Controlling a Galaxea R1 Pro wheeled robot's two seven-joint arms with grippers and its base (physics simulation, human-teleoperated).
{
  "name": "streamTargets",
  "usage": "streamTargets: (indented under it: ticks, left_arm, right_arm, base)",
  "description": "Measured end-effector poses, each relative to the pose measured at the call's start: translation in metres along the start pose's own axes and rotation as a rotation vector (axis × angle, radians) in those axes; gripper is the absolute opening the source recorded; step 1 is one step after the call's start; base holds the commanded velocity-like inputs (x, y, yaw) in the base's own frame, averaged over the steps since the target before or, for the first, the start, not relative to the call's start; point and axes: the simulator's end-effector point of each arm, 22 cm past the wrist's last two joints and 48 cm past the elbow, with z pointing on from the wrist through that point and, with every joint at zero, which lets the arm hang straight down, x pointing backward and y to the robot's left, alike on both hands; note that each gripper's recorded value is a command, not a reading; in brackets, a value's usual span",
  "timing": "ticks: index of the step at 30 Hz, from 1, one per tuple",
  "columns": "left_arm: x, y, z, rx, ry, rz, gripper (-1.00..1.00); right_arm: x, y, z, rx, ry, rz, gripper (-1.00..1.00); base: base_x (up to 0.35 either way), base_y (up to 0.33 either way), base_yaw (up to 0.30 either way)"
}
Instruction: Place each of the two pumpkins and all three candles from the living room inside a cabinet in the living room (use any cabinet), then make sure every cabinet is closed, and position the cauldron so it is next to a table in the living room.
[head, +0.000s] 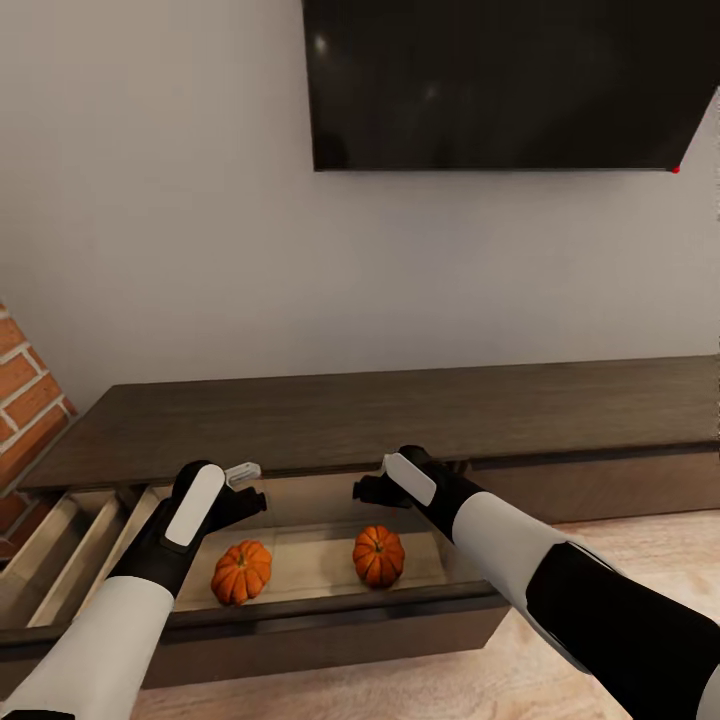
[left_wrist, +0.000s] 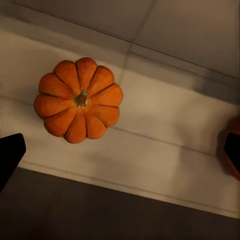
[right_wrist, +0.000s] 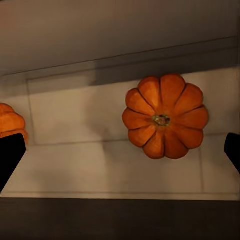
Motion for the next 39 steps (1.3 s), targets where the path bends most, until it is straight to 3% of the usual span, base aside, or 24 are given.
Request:
streamTargets:
  ticks: [39]
  left_arm:
    - [-0.039, -0.009, -0.088, 0.055, -0.148, -0.009, 1.00]
  right_arm:
    - [-0.042, 0.023, -0.091, -0.011, -0.152, -0.035, 1.00]
  base:
    - [-0.011, 0.000, 0.000]
